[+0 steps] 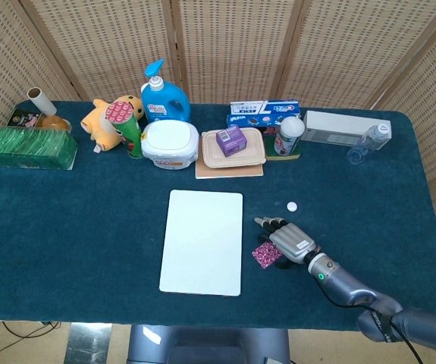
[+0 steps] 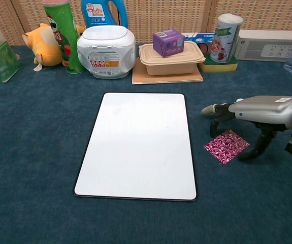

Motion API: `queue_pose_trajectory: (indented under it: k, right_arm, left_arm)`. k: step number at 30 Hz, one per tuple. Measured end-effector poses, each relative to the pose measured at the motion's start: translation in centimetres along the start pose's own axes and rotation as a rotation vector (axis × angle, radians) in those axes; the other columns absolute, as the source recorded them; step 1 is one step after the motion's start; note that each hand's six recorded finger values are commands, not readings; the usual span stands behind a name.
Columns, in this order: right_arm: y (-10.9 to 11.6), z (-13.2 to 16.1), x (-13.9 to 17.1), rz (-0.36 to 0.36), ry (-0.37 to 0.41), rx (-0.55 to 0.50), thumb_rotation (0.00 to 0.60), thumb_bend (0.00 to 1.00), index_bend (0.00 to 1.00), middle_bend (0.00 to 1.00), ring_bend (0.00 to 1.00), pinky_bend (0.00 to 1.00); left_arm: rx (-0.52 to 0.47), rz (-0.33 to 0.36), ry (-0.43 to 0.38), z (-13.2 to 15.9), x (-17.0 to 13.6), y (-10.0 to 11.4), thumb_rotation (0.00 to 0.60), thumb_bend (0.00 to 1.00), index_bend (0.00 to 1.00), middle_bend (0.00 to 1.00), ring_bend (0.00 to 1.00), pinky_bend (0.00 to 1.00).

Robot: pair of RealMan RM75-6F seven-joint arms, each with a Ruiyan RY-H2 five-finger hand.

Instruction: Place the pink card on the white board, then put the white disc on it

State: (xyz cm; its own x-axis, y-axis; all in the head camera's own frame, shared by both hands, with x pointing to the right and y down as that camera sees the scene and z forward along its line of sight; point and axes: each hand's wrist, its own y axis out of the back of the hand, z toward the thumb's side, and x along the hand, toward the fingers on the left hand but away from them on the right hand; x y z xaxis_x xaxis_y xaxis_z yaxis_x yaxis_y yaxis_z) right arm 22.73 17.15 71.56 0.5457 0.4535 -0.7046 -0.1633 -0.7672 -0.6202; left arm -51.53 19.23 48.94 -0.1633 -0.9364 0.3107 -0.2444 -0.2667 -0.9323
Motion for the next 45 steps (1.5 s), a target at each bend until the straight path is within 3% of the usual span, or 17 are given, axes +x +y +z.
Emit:
queue_pose_trajectory:
  k: [15, 22, 39, 45]
  right_arm:
    - [0.5, 0.2, 0.4, -0.032, 0.008, -0.017, 0.6, 0.31, 0.48, 0.01, 0.03, 0.1]
    - [2.2, 0.8, 0.3, -0.066, 0.018, -0.026, 0.6, 0.31, 0.48, 0.01, 0.03, 0.1]
    - [6.7, 7.6, -4.2, -0.079, 0.097, -0.019, 0.6, 0.31, 0.48, 0.01, 0.03, 0.11]
    - [7.1, 10.6, -6.7, -0.054, 0.114, -0.039, 0.6, 0.32, 0.48, 0.02, 0.0, 0.11]
  left_arm:
    - [-0.007, 0.0, -0.003, -0.1, -0.1, 0.1, 0.6, 0.1, 0.0, 0.0, 0.0, 0.0]
    - [-0.016, 0.001, 0.0, -0.2, 0.0, 0.2, 0.6, 0.1, 0.0, 0.0, 0.0, 0.0]
    - [-0.018, -0.001, -0.007, -0.1, 0.0, 0.2, 0.6, 0.1, 0.0, 0.0, 0.0, 0.0]
    - [-0.018, -0.011, -0.01, -0.2, 0.1, 0.1, 0.6, 0.1, 0.0, 0.0, 0.0, 0.0]
